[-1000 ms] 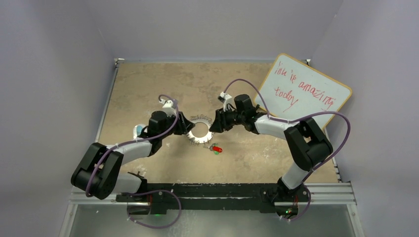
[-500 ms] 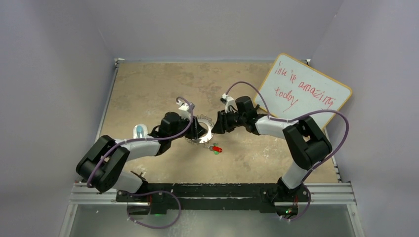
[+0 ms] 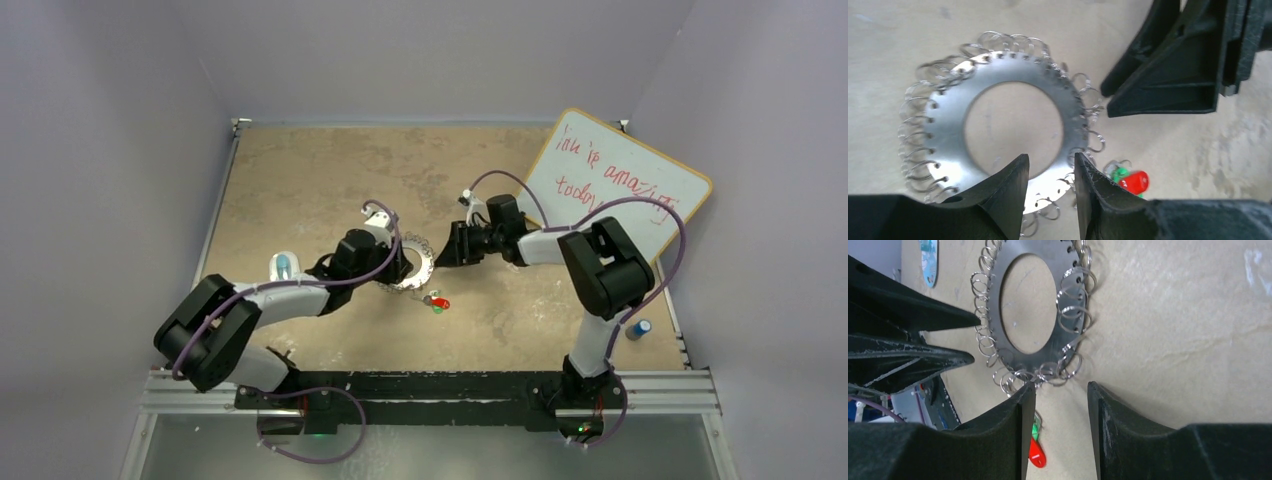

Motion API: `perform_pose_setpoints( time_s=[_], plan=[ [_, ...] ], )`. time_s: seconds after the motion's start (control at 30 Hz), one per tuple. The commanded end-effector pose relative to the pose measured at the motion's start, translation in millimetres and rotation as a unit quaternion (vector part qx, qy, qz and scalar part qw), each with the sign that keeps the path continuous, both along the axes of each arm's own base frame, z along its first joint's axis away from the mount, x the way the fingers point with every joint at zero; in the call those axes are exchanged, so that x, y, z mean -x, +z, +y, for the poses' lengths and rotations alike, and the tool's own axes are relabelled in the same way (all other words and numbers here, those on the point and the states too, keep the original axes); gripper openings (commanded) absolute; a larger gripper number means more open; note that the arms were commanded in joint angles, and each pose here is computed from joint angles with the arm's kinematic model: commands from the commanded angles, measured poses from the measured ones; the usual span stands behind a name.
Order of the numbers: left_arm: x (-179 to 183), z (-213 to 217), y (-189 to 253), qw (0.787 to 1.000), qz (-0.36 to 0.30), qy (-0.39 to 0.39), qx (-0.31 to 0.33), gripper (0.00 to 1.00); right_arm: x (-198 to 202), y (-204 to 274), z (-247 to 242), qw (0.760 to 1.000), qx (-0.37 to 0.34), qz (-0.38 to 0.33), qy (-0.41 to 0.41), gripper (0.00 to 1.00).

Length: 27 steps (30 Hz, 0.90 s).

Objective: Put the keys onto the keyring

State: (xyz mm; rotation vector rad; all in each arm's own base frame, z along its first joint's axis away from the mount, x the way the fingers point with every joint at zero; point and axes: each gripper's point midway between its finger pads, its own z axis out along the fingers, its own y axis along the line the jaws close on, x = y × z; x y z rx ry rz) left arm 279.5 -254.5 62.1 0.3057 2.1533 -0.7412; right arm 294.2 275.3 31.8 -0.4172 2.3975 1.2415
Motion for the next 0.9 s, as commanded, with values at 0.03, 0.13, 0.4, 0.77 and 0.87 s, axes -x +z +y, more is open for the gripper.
perform_pose_setpoints(
  time_s=[0.03,0.13,0.4,0.77,0.87],
  plan=[
    [-27.8,48.8,19.0,0.987,-0.045,0.134,-0.07,0.39,-16.8,3.3,13.8,1.0,-0.022,-0.008,0.006,0.45],
    [-29.5,70.9,20.0,0.977,-0.05,0.187,-0.088,0.42,-22.0,-2.7,15.1,1.0,-0.016,-0.006,0.003,0.4],
    [-34.8,90.1,8.8,0.973,-0.015,0.221,-0.07,0.55,3.5,-5.8,13.0,0.999,-0.024,0.015,0.03,0.0],
    [-34.3,77.3,-4.9,0.986,0.038,0.162,0.028,0.56,33.1,8.8,2.3,0.998,-0.021,0.006,0.051,0.36],
    [-33.4,72.1,-8.0,0.987,0.046,0.151,0.036,0.53,21.6,16.6,0.6,0.999,-0.02,-0.01,0.037,0.45]
  ],
)
